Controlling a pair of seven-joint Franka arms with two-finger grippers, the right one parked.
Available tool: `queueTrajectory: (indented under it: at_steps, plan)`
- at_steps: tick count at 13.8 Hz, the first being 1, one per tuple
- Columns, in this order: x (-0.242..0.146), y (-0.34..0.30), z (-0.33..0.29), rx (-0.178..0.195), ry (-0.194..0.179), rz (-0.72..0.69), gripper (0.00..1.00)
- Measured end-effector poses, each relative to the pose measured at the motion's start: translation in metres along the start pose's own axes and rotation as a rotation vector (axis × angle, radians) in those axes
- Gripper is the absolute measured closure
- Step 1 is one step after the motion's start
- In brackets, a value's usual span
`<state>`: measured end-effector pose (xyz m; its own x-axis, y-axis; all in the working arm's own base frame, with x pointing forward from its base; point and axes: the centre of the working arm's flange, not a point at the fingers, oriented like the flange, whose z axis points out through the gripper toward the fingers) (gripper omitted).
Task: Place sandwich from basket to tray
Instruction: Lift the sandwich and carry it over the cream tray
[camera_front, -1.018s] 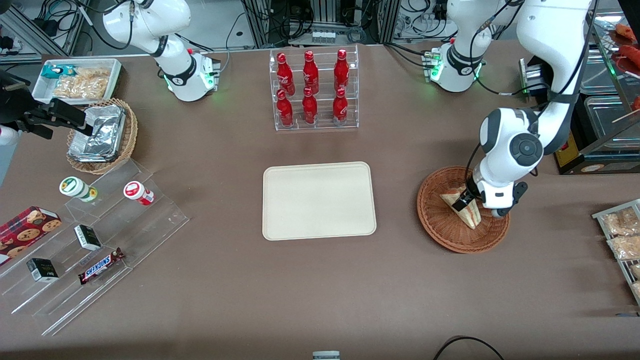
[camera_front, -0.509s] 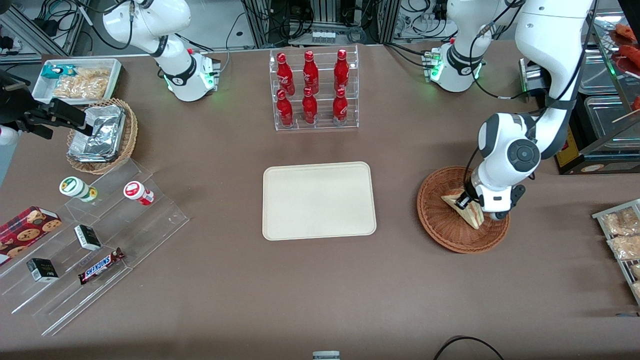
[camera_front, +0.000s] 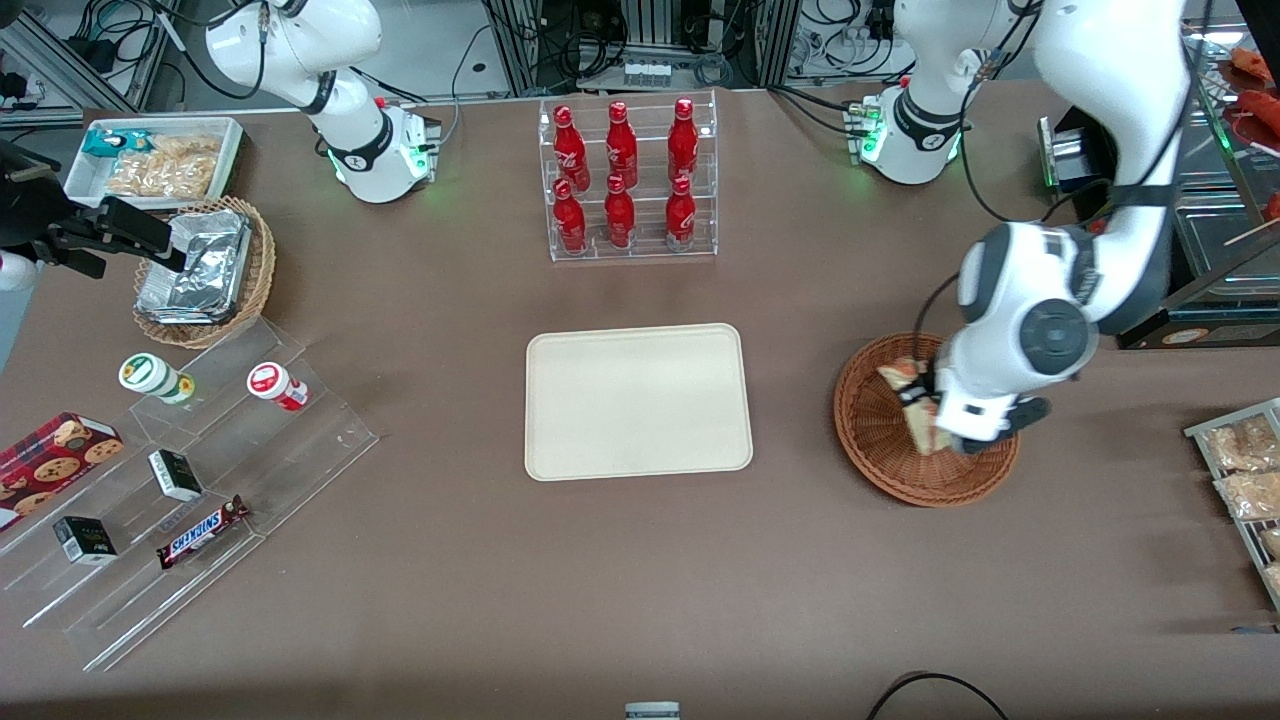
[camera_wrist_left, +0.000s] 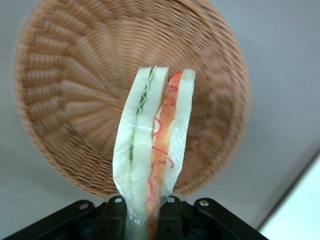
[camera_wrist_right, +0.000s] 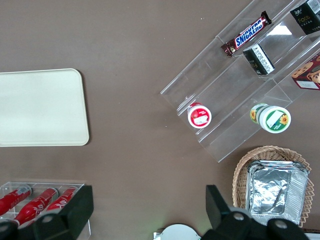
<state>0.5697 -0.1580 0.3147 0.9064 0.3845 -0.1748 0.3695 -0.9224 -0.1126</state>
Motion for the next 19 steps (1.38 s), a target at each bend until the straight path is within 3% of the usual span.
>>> queueTrajectory:
  at_steps: [5,11,19]
  plan:
    - [-0.054,0.125,0.018,-0.01,0.005,0.212,0.85]
    - [-0.132,0.248,0.037,-0.034,0.032,0.202,0.85]
    - [-0.18,0.315,0.063,-0.054,0.05,0.187,0.85]
